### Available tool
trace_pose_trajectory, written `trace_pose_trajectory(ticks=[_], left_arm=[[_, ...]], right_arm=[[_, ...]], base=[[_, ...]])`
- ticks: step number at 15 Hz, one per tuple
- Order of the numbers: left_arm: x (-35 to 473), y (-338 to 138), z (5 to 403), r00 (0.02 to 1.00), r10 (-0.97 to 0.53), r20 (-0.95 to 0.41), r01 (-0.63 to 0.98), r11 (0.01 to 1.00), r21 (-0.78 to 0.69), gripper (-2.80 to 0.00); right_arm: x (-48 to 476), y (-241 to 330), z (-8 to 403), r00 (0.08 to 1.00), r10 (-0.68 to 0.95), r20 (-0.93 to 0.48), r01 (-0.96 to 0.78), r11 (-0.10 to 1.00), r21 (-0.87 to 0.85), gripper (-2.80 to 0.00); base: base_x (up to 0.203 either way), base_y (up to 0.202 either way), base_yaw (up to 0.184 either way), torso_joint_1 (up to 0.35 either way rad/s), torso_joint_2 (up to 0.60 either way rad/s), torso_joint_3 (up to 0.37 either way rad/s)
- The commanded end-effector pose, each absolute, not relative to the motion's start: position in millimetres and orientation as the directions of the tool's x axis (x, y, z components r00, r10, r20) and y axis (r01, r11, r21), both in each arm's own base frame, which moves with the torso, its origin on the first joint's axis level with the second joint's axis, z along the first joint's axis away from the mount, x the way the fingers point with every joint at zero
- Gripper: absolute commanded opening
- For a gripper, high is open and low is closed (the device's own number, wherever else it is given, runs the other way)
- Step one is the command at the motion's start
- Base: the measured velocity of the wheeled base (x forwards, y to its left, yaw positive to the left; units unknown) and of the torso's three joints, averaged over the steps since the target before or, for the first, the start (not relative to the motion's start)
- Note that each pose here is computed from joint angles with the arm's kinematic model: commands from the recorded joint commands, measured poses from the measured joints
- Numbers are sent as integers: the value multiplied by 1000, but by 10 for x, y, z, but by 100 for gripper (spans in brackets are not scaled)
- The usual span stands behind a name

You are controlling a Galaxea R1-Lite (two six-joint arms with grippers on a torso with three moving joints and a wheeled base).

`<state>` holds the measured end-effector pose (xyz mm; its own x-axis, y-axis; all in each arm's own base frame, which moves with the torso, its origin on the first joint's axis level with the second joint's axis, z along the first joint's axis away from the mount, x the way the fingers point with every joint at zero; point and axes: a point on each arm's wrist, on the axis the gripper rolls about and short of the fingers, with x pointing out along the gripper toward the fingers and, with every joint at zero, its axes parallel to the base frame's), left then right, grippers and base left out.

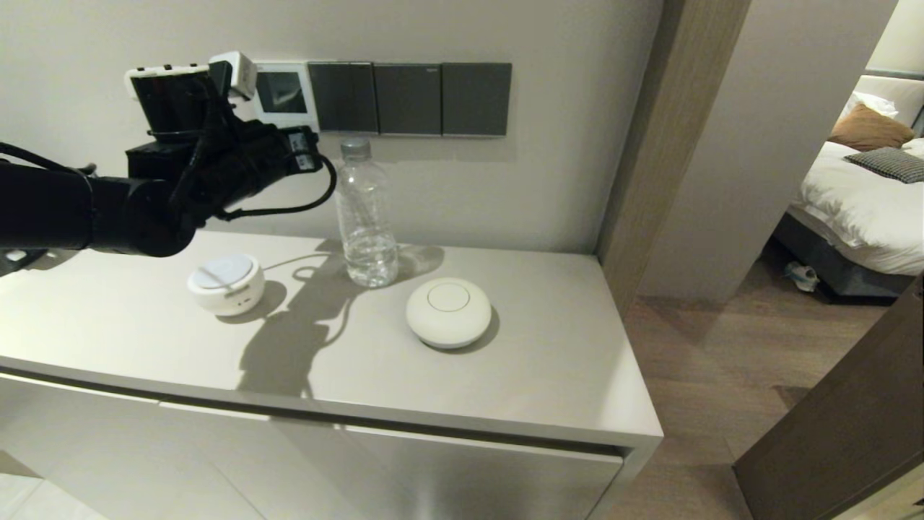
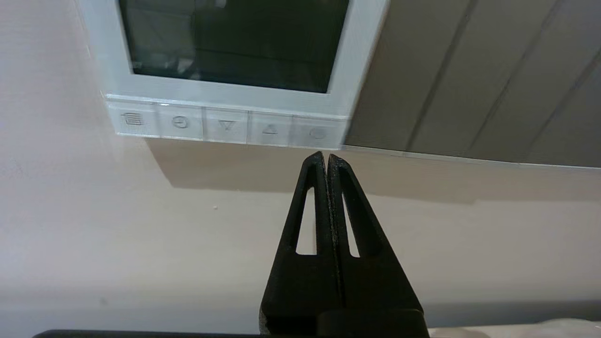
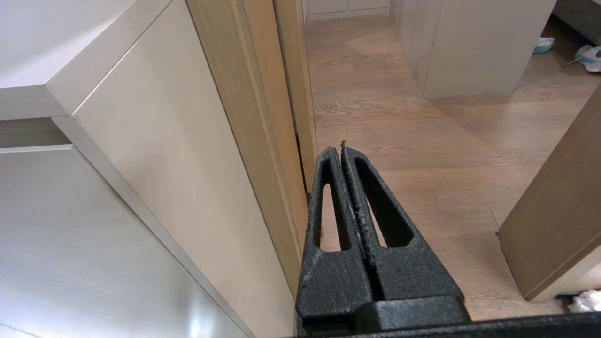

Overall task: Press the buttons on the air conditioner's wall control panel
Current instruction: Turn on the central air conditioner

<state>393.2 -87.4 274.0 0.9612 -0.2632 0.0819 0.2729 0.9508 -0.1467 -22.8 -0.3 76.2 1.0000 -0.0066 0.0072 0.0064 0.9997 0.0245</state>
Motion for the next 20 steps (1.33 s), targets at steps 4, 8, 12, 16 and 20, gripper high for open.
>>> trace_pose_trajectory(ticks=[4, 8, 12, 16, 20], left_arm=[[3956, -850, 2741, 963, -256, 87, 266, 952, -148, -280], [3933, -850, 2757, 961, -260, 90, 271, 951, -148, -280], [3965, -858, 2718, 962, -262, 82, 271, 951, -148, -280], [4003, -867, 2677, 962, -262, 73, 270, 951, -148, -280], [3964, -858, 2729, 961, -262, 85, 272, 951, -148, -280]], right_arm=[[-226, -3, 754, 1000, -6, 5, 6, 1000, 25, -280], [-226, -3, 754, 1000, -6, 5, 6, 1000, 25, -280], [-226, -3, 754, 1000, -6, 5, 6, 1000, 25, -280], [-226, -3, 754, 1000, -6, 5, 6, 1000, 25, -280], [-226, -3, 754, 1000, -6, 5, 6, 1000, 25, -280]], base=[[0, 0, 0, 0, 0, 0], [0, 0, 0, 0, 0, 0], [0, 0, 0, 0, 0, 0], [0, 0, 0, 0, 0, 0], [0, 0, 0, 0, 0, 0]])
